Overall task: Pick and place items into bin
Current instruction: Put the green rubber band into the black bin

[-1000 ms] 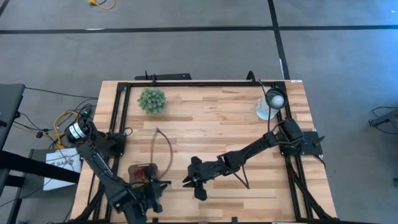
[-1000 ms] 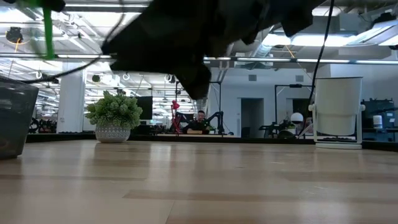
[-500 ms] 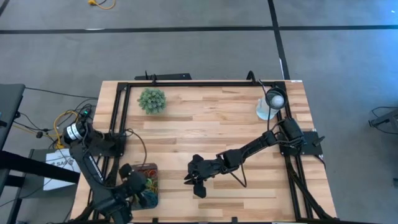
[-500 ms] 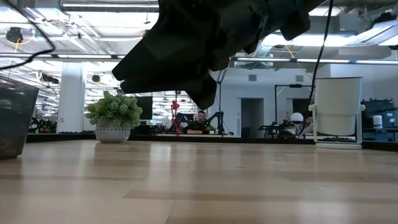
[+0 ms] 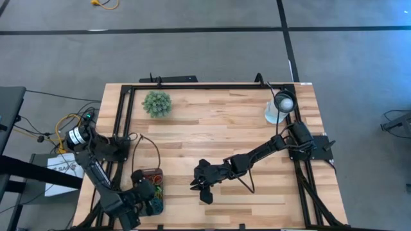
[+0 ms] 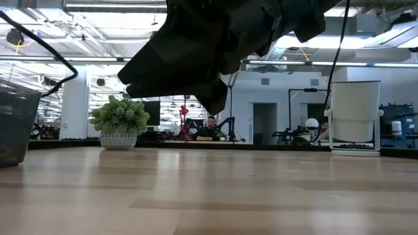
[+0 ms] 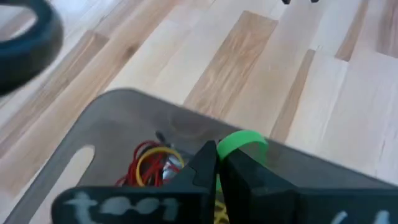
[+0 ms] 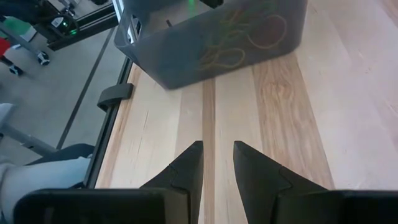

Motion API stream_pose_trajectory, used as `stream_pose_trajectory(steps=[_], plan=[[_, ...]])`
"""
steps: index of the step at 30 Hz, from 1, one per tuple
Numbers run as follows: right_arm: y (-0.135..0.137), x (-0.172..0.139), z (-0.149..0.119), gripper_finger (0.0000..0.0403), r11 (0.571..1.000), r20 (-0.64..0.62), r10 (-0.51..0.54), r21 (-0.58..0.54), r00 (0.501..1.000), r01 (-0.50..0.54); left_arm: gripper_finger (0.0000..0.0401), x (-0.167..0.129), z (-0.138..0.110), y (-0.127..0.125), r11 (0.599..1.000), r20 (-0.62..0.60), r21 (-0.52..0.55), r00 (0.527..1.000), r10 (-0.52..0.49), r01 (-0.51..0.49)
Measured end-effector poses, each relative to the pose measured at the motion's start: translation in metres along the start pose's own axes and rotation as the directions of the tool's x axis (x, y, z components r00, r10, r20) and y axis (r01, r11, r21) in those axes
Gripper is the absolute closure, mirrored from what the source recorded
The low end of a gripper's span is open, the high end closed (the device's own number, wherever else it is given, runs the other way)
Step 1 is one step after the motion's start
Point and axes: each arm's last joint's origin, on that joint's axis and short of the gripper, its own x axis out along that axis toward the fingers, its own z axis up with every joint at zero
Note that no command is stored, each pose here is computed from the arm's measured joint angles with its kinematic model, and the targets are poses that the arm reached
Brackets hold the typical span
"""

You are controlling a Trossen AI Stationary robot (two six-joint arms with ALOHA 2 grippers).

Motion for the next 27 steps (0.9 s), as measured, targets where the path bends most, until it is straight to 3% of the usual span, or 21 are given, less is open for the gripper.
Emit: stream_pose_trajectory(steps=[6,10,14,25,27], plan=[[0.000,0.000,0.000,0.0321,1.000,0.000,0.001,0.000,1.000,-0.001,0.0393,0.016,0.000,0.000,0.999,-0.068,-0.033,0.998,-0.019,0.017],[0.000,0.000,0.000,0.0321,1.000,0.000,0.001,0.000,1.000,-0.001,0.0393,0.022,0.001,0.003,0.997,-0.216,0.081,0.976,0.015,0.002],[0.000,0.000,0.000,0.0321,1.000,0.000,0.001,0.000,1.000,-0.001,0.0393,0.023,0.000,0.002,0.991,-0.310,0.126,0.951,0.000,0.041],[0.000,0.000,0.000,0.0321,1.000,0.000,0.001,0.000,1.000,-0.001,0.0393,0.026,0.003,0.003,0.994,-0.316,0.106,0.949,0.007,0.028],[0.000,0.000,0.000,0.0321,1.000,0.001,0.001,0.000,1.000,-0.001,0.0393,0.028,0.006,0.003,0.989,-0.313,0.142,0.950,0.013,0.034]])
